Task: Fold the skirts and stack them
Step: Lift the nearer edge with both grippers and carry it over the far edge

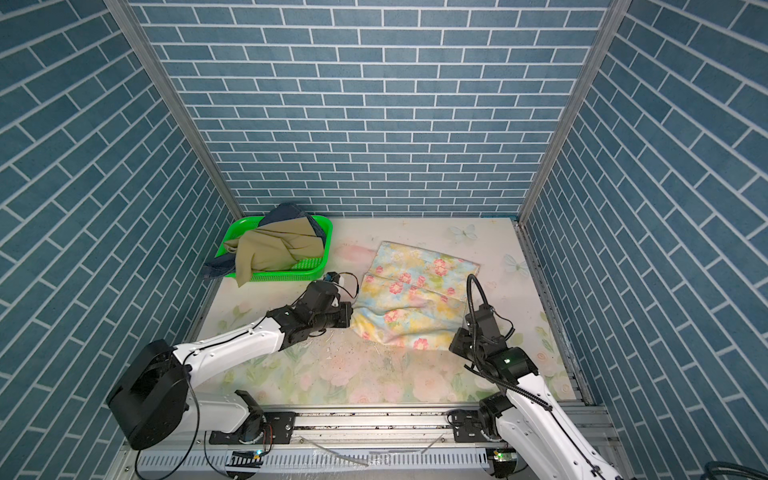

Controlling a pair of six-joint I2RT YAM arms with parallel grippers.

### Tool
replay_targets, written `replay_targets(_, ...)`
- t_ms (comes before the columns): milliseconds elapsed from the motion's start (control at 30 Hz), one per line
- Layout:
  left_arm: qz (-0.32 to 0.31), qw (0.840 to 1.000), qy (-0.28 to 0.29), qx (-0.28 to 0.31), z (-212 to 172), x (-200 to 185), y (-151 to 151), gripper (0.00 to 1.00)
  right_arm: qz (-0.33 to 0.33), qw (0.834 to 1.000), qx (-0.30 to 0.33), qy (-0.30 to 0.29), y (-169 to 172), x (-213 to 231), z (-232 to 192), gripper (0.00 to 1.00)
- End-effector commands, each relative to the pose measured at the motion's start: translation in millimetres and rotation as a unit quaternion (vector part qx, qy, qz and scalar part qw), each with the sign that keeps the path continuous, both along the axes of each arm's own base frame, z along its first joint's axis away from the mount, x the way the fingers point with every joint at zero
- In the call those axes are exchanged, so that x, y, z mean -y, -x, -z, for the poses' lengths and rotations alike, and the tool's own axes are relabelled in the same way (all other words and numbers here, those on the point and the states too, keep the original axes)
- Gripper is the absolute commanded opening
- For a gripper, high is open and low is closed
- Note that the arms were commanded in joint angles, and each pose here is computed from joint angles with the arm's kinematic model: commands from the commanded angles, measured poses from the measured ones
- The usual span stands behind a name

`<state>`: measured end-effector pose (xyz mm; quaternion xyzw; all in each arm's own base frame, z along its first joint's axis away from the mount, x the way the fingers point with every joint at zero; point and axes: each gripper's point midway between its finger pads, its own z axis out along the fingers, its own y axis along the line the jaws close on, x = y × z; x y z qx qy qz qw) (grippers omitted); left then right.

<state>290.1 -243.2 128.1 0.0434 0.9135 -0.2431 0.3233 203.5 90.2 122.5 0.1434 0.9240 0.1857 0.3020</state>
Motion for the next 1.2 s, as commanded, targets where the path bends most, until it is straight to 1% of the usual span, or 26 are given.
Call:
replay_targets(0,0.012,0.998,-0.012,0.054,-52,-2,-7,0.0,-0.001,0.997,0.074,0.032,-14,9,-60,0.0)
replay_targets(100,0.015,0.995,-0.02,0.091,-93,-4,-15,0.0,-0.002,0.991,0.124,0.047,-24,13,-105,0.0)
replay_targets(200,0.013,0.991,-0.025,0.129,-136,-9,-25,0.0,0.002,0.982,0.177,0.071,-32,20,-156,0.0)
replay_targets(367,-0.005,0.983,-0.017,0.18,-206,-24,-54,0.0,0.012,0.961,0.256,0.104,-45,28,-242,0.0)
replay_targets(467,-0.013,0.979,-0.012,0.201,-235,-28,-77,0.0,0.011,0.95,0.286,0.121,-61,24,-279,0.0)
replay_targets(633,-0.016,0.973,0.014,0.231,-273,-27,-118,0.0,0.01,0.931,0.337,0.142,-100,14,-323,0.0)
replay_targets(733,-0.015,0.968,0.022,0.249,-294,-24,-143,0.0,0.006,0.919,0.375,0.125,-124,11,-351,0.0)
replay_targets(867,-0.008,0.962,0.04,0.27,-323,-19,-169,0.0,0.005,0.911,0.399,0.101,-155,19,-379,0.0)
replay_targets(967,0.001,0.956,0.043,0.29,-349,-16,-177,0.0,0.0,0.903,0.419,0.096,-165,23,-399,0.0)
replay_targets(1067,0.013,0.952,0.045,0.303,-371,-14,-172,0.0,-0.005,0.896,0.433,0.096,-162,24,-415,0.0)
replay_targets(1167,0.029,0.949,0.054,0.31,-381,-12,-159,0.0,-0.011,0.898,0.429,0.094,-151,24,-408,0.0)
